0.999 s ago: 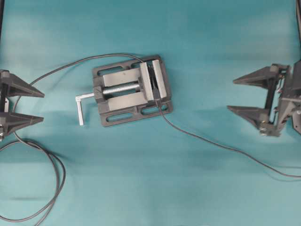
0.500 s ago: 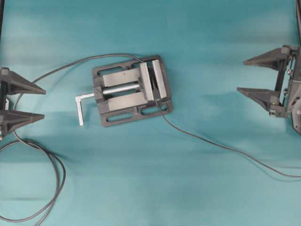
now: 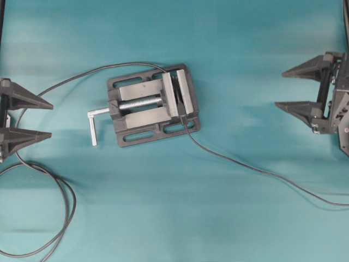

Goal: Insert the USB cable into the fixed female connector.

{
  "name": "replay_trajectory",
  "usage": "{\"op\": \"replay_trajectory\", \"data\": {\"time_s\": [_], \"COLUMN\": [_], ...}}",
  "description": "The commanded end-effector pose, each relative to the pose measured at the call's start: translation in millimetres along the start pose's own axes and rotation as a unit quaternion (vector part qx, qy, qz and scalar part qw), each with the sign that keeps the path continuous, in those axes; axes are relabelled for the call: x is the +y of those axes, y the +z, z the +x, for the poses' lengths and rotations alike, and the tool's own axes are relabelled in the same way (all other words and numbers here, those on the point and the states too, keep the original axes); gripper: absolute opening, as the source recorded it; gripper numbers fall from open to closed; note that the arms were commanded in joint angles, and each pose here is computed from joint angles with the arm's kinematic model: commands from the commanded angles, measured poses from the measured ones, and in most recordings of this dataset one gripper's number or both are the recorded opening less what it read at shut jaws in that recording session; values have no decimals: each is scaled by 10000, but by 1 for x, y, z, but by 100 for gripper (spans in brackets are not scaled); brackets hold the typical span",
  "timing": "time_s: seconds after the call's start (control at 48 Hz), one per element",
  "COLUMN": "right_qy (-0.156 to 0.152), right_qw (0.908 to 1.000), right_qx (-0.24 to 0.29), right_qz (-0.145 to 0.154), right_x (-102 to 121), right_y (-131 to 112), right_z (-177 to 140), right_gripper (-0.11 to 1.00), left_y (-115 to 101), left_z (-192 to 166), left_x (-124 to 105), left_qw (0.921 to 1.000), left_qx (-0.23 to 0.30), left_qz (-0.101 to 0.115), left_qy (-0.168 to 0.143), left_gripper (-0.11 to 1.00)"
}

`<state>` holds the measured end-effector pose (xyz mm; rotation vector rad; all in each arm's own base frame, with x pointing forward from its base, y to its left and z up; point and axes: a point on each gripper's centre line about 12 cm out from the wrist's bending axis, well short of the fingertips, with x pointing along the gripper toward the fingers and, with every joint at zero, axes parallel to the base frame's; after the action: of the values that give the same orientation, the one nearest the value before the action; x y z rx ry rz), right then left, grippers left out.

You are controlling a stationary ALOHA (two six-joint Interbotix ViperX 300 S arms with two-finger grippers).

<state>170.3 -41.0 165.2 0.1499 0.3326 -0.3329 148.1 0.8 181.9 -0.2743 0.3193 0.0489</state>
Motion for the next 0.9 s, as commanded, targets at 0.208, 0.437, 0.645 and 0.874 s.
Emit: {"op": "replay_trajectory", "data": {"time_s": [0.208, 0.437, 0.645, 0.874], "right_qy": [387, 755, 808, 1258], "right_qw": [9981, 9947, 9943, 9911], "right_qx": [-232, -621, -617, 70], "right_qz": [-413, -328, -331, -428], "right_x": [9, 15, 14, 24], "right_y": [13, 26, 21, 8], "right_z": [-7, -27, -32, -34], "right_gripper": [92, 91, 90, 90], "left_y": [6, 7, 4, 3], "left_z": [1, 0, 1, 1], "left_x": [-2, -2, -1, -1], "left_qw": [10000, 9999, 10000, 10000], "left_qx": [-83, -90, -60, -53], "left_qz": [54, 54, 54, 46], "left_qy": [-17, -19, -11, -9], "left_gripper": [99, 99, 99, 99]}}
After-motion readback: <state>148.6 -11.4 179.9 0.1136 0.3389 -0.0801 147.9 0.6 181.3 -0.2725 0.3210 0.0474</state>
